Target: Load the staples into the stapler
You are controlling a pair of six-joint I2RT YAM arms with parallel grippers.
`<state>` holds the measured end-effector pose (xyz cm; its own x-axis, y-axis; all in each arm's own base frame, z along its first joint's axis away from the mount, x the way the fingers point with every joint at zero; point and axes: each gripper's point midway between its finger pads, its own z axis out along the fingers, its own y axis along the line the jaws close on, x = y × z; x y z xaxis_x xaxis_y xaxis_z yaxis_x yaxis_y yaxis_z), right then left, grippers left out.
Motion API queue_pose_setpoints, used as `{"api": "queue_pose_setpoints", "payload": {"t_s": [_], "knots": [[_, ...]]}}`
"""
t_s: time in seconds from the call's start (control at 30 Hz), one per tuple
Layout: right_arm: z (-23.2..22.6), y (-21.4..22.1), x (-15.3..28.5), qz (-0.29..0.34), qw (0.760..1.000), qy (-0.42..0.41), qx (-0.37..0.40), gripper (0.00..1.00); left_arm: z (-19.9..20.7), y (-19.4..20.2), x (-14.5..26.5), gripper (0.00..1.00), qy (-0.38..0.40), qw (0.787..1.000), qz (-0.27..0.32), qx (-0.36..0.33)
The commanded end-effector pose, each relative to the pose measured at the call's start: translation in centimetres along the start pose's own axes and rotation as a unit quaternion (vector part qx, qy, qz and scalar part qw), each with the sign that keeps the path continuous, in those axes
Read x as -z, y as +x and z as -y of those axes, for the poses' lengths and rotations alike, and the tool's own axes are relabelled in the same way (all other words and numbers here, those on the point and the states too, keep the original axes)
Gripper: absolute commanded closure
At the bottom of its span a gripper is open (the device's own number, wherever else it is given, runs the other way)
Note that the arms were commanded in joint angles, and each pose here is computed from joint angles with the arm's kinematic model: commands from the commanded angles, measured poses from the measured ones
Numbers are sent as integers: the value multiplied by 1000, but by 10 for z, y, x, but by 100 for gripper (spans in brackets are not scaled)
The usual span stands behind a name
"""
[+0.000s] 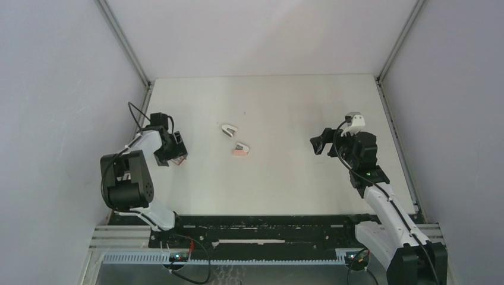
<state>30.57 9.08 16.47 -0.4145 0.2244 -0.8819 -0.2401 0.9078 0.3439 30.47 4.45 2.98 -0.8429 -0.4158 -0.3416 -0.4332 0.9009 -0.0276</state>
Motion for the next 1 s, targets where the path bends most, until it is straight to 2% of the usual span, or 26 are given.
{"api": "queue_pose_setpoints", "payload": {"t_s": [0.0,0.2,0.43,0.57,0.8,0.97], "knots": [[-15,-30,4,34,999,-18,29,2,6,-26,3,28,6,1000,22,-15],[-24,-30,2,31,998,-30,45,2,5,-33,-6,32,-5,1000,14,-22],[-34,-32,-3,22,997,-45,62,2,10,-39,-10,29,3,999,9,-38],[-35,-30,-6,19,997,-45,66,2,23,-43,-10,37,39,998,8,-57],[-39,-29,-8,15,996,-51,69,2,43,-38,-5,37,91,991,5,-101],[-41,-29,-9,14,996,-54,71,2,39,-35,-9,35,70,991,-9,-112]]}}
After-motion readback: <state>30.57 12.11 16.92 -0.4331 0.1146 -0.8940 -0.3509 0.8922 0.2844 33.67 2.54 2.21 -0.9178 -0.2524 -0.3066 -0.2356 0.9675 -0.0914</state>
